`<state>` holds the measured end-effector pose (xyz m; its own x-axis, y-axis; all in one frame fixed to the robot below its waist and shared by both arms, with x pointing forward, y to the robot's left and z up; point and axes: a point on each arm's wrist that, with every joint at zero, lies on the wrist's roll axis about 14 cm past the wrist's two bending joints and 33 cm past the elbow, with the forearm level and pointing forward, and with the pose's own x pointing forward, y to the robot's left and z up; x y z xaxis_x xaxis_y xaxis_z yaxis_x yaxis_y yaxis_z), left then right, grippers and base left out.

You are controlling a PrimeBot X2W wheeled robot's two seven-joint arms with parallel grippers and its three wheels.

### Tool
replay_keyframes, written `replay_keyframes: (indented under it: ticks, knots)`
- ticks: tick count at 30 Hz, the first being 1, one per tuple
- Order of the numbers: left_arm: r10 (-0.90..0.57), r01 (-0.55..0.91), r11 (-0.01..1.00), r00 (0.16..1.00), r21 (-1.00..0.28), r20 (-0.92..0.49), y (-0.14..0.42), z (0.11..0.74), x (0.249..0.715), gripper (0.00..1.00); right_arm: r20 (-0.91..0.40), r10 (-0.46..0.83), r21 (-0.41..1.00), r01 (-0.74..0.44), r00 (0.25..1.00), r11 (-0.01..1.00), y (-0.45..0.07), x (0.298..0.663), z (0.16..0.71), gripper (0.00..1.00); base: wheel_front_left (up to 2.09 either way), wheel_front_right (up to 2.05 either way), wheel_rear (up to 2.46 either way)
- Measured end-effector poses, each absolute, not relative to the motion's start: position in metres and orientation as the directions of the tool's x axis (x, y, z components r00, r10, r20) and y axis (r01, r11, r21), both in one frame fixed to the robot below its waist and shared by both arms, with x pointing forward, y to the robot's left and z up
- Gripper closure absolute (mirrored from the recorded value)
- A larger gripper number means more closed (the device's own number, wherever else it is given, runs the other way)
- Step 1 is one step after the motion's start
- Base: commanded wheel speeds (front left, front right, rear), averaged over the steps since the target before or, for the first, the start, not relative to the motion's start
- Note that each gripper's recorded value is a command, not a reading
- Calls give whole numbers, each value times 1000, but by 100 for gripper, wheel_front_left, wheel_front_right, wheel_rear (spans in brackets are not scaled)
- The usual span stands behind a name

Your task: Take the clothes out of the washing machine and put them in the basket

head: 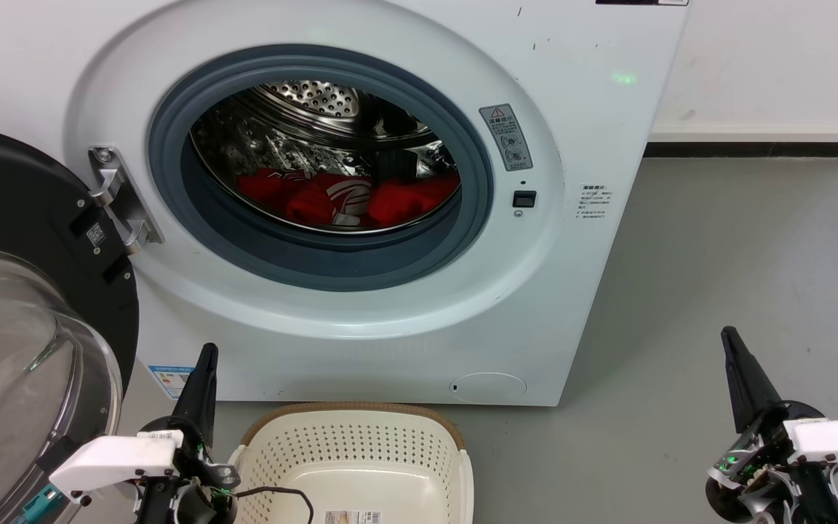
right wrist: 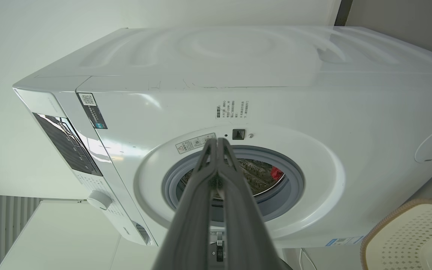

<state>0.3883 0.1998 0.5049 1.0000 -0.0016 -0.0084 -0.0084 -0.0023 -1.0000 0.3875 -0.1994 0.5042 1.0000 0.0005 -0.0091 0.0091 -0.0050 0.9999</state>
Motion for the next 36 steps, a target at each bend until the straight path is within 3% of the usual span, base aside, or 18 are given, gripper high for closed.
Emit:
replay_keyframes:
  ticks: [23,24,29,36]
  knots:
    - [-2,-8,-2,1000,-1000,-8,200,505,388,100,-9,1,1000,9,1000,-5,-199,387,504,100,0,0,0]
    - [-2,-18,-3,1000,-1000,-18,200,502,387,0,-18,0,1000,18,1000,-6,-199,386,501,0,0,0,0]
    - [3,-96,-9,995,-995,-96,199,476,374,0,-94,-8,995,94,996,-15,-199,374,476,0,0,0,0]
    - [33,-84,13,996,-996,-84,203,479,374,0,-86,-28,996,86,996,-2,-199,374,478,0,0,0,0]
